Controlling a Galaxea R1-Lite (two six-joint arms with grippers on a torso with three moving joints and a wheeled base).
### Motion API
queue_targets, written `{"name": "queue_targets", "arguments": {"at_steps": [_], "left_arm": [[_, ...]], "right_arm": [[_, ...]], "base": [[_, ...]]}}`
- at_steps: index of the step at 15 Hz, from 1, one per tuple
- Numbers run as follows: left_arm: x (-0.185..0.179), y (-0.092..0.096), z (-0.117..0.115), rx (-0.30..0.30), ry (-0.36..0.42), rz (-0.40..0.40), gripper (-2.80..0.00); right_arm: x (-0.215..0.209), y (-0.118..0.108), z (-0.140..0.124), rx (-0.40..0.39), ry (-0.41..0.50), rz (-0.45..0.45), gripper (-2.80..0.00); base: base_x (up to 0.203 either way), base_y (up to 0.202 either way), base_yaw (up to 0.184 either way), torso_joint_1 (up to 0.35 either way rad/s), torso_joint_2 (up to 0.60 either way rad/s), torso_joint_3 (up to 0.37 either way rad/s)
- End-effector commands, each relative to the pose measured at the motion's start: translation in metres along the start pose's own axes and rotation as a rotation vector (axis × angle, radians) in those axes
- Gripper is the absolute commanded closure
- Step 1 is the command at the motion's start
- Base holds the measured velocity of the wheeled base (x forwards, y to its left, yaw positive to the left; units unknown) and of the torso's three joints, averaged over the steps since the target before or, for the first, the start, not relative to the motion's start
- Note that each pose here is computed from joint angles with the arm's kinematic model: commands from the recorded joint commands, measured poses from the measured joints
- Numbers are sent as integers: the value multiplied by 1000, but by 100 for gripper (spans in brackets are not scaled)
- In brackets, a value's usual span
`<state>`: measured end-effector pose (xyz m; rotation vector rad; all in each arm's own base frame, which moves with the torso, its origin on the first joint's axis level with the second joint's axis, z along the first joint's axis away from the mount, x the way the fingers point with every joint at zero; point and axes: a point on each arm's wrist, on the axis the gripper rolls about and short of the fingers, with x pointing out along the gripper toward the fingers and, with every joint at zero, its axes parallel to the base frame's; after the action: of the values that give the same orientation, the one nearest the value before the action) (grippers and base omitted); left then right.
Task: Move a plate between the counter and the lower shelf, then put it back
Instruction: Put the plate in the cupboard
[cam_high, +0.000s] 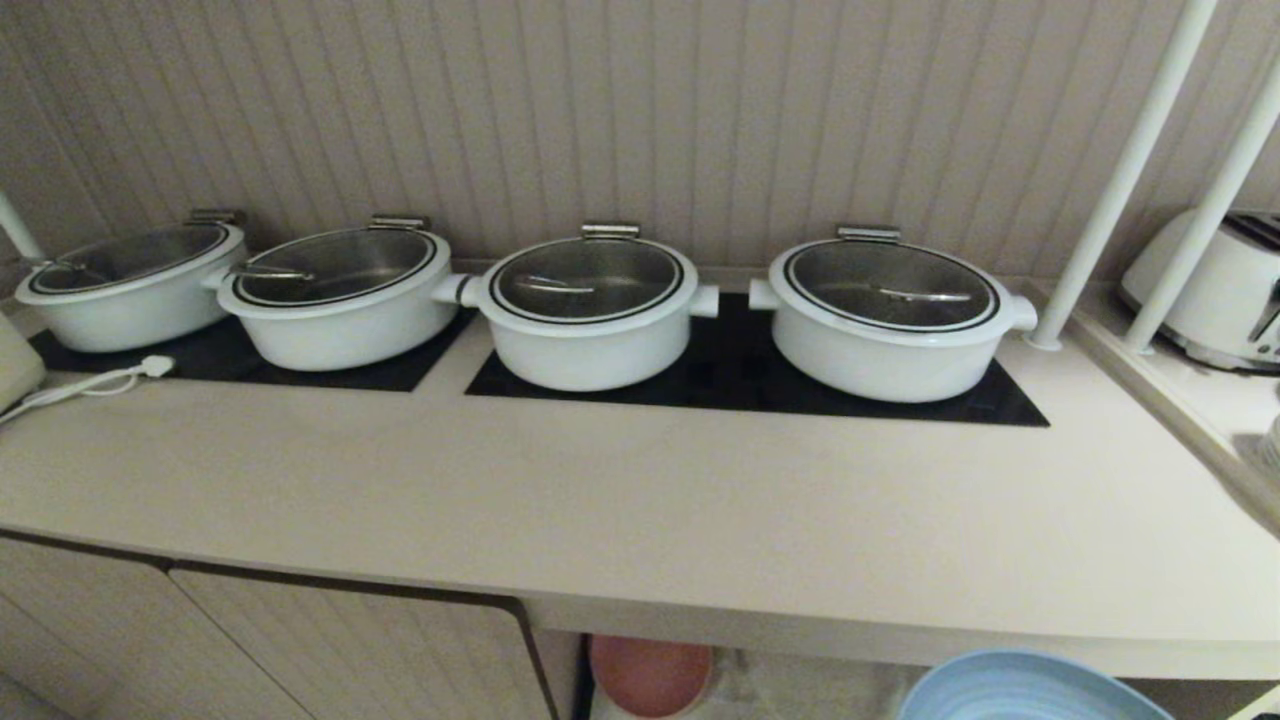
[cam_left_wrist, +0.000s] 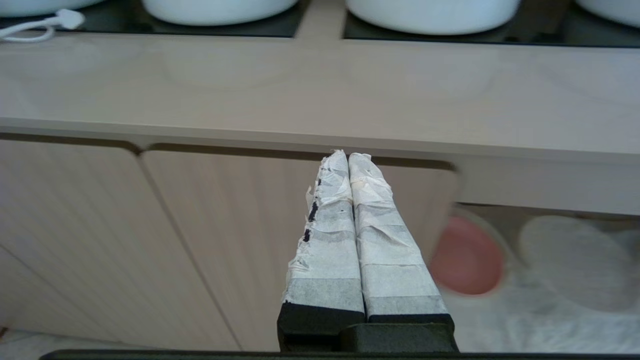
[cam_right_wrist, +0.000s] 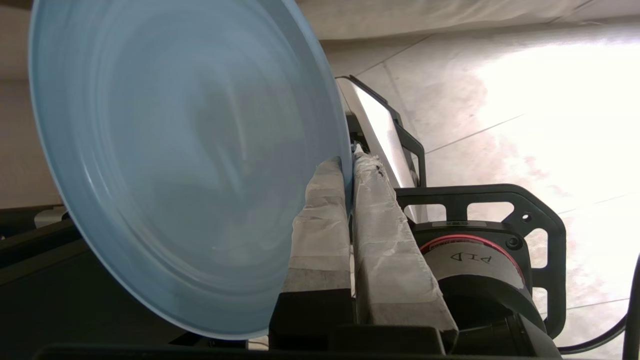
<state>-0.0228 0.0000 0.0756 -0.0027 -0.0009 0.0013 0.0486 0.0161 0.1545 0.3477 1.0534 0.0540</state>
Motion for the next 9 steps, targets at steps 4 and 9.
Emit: {"name": "queue_targets", "arguments": {"at_steps": [4, 9], "left_arm": [[0, 0, 0, 0, -1, 0, 0], [0, 0, 0, 0, -1, 0, 0]], "right_arm": [[0, 0, -1, 2, 2, 0, 0], [0, -1, -1, 2, 3, 0, 0]], "base": [[0, -195, -1, 2, 1, 4], [0, -196, 0, 3, 1, 4]]}}
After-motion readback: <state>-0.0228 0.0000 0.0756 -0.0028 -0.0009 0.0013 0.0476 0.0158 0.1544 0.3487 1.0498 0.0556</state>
